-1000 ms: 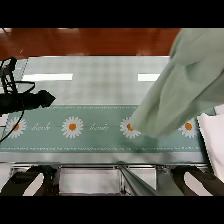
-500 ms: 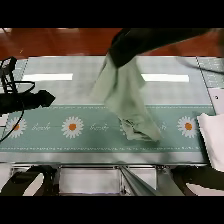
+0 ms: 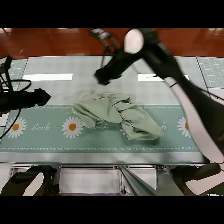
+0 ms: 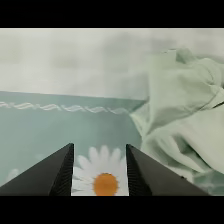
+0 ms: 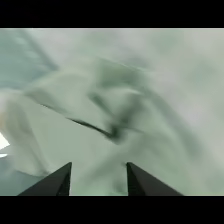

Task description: Fold the shirts.

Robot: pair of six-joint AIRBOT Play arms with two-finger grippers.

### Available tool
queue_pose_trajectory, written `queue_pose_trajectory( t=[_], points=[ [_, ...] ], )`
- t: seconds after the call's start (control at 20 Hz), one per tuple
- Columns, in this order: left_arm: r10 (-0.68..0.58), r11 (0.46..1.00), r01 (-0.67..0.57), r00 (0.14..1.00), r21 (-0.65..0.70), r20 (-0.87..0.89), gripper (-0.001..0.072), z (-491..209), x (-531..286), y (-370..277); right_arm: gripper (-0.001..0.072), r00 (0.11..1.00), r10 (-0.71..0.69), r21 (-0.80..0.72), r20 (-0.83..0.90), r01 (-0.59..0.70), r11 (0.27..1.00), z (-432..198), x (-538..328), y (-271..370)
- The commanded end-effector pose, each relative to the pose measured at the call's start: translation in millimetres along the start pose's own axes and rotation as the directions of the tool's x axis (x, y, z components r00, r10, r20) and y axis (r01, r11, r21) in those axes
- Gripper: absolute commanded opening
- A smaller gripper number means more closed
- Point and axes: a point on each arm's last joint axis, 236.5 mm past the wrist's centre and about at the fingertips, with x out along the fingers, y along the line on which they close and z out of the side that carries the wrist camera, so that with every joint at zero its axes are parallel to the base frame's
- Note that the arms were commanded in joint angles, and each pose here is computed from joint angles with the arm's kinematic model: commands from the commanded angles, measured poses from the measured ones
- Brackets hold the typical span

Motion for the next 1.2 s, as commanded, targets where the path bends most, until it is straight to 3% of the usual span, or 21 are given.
queue_pose_trajectory(
  t=[0.0, 0.1, 0.2, 0.3, 0.4, 0.45, 0.55, 0.85, 0.9, 0.95, 1.15],
  points=[
    [0.099, 0.988, -0.099, 0.995, -0.119, -0.014, 0.0419, -1, -5, 43, 0.0402, 0.952, -0.281, 0.189, -0.125, 0.301, 0.935, -57, -87, -134],
    [0.004, 0.948, -0.063, 0.982, -0.312, -0.186, 0.0419, -52, 15, 41, 0.0402, 0.955, -0.288, 0.410, -0.071, 0.291, 0.865, -96, -113, -183],
    [-0.233, 0.913, 0.085, 0.913, -0.400, -0.336, 0.0419, -112, 40, 1, 0.0402, 0.958, -0.273, 0.616, 0.084, 0.165, 0.770, -137, -109, -208],
    [-0.467, 0.833, 0.278, 0.818, -0.479, -0.337, 0.0419, -145, 57, -47, 0.0402, 0.951, -0.266, 0.760, 0.156, 0.056, 0.648, -201, -93, -215],
    [-0.617, 0.750, 0.437, 0.733, -0.497, -0.288, 0.0419, -149, 61, -83, 0.0402, 0.961, -0.229, 0.829, 0.154, 0.001, 0.560, -267, -73, -205],
    [-0.638, 0.742, 0.470, 0.715, -0.478, -0.287, 0.0420, -151, 68, -93, 0.0402, 0.966, -0.212, 0.851, 0.148, -0.016, 0.525, -290, -66, -198],
    [-0.594, 0.780, 0.438, 0.742, -0.447, -0.310, 0.0421, -155, 95, -100, 0.0402, 0.974, -0.177, 0.876, 0.141, -0.039, 0.481, -323, -54, -185],
    [-0.516, 0.855, 0.456, 0.797, -0.247, -0.314, 0.0417, -119, 151, -152, 0.0402, 0.997, -0.032, 0.870, 0.063, -0.039, 0.491, -357, -35, -147],
    [-0.527, 0.849, 0.470, 0.787, -0.242, -0.322, 0.0346, -114, 153, -158, 0.0402, 0.999, -0.001, 0.873, 0.054, -0.047, 0.485, -362, -32, -139],
    [-0.550, 0.835, 0.495, 0.760, -0.239, -0.347, 0.0015, -111, 151, -166, 0.0402, 0.998, 0.048, 0.876, 0.040, -0.058, 0.478, -368, -29, -127],
    [-0.578, 0.815, 0.538, 0.721, -0.217, -0.383, 0.0016, -104, 139, -174, 0.0402, 0.981, 0.193, 0.871, -0.027, -0.072, 0.487, -386, -9, -82]
  ],
)
